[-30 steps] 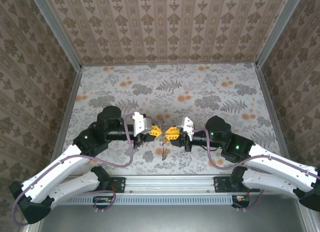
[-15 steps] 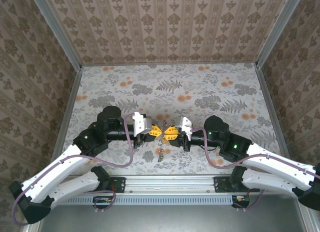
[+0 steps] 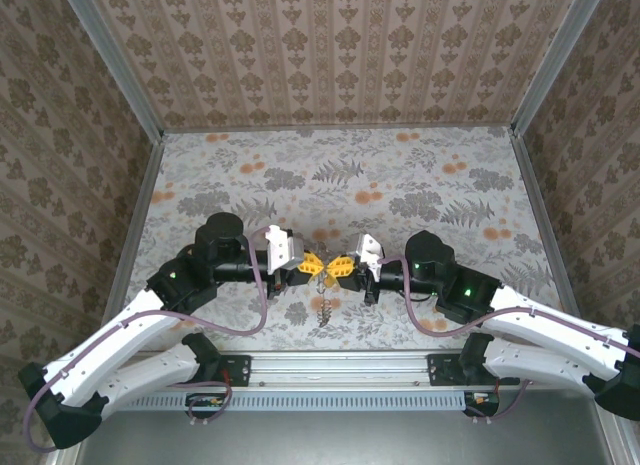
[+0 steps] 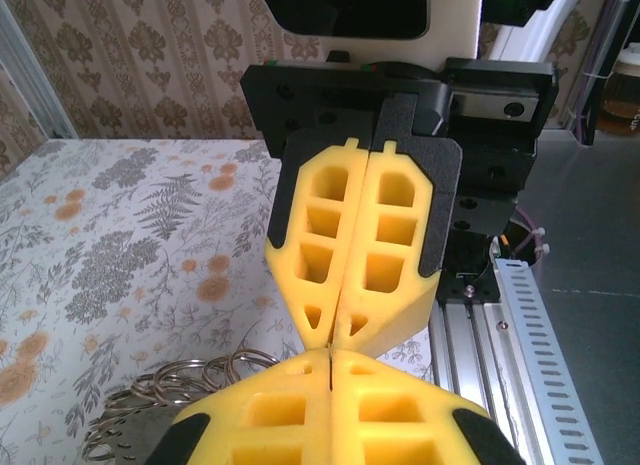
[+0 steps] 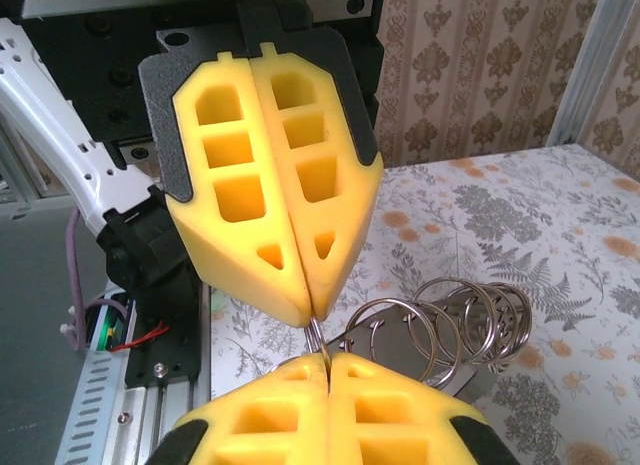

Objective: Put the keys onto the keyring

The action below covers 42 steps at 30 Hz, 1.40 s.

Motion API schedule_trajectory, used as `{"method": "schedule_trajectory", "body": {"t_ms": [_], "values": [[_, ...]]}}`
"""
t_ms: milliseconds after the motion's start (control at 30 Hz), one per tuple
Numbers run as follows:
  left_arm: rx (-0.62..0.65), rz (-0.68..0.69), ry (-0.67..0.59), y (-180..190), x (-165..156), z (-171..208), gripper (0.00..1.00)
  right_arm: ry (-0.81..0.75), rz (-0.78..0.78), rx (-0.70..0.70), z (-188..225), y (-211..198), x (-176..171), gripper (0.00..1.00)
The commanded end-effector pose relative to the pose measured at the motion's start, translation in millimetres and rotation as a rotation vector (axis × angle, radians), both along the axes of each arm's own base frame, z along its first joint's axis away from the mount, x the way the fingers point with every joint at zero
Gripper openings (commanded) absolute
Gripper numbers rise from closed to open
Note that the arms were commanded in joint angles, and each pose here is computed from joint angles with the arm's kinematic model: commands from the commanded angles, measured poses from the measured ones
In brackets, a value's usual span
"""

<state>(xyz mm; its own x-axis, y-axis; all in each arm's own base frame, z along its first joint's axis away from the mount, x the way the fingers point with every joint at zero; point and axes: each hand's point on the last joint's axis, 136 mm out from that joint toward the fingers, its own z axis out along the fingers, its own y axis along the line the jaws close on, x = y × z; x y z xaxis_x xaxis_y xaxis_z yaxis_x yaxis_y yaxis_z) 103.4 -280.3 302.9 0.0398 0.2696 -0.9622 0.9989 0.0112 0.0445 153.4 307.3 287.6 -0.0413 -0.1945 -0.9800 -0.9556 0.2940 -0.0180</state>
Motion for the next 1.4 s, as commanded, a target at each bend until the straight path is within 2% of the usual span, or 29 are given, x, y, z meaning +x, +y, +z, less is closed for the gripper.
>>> {"method": "schedule_trajectory", "body": {"t_ms": [0, 100, 200, 267, 567, 1100, 1367], "values": [[0.029, -0.004, -0.009, 2.1, -1.9, 3.9, 0.03, -0.040, -0.062, 0.005, 18.3, -8.4, 9.2, 0.00], [0.114, 0.076, -0.016, 8.1, 9.0, -4.2, 0.19, -0.053, -0.103, -0.053, 16.6, -14.4, 15.4, 0.00], [0.172, 0.119, -0.044, 13.1, 13.2, -8.2, 0.28, -0.058, -0.122, -0.113, 10.3, -18.6, 18.1, 0.00], [0.201, 0.133, -0.061, 14.0, 15.4, -9.6, 0.31, -0.064, -0.129, -0.147, 8.5, -20.2, 18.9, 0.00], [0.221, 0.115, -0.120, 3.2, 23.4, 1.9, 0.33, -0.105, -0.124, -0.252, 5.0, -14.7, 17.6, 0.00], [0.287, 0.011, -0.064, -9.3, 13.3, -18.6, 0.33, -0.116, -0.071, -0.243, 10.9, -4.7, 12.3, 0.00], [0.319, 0.016, -0.064, -11.9, 18.5, -30.6, 0.24, -0.120, -0.059, -0.233, 12.2, -2.7, 11.0, 0.00]]}}
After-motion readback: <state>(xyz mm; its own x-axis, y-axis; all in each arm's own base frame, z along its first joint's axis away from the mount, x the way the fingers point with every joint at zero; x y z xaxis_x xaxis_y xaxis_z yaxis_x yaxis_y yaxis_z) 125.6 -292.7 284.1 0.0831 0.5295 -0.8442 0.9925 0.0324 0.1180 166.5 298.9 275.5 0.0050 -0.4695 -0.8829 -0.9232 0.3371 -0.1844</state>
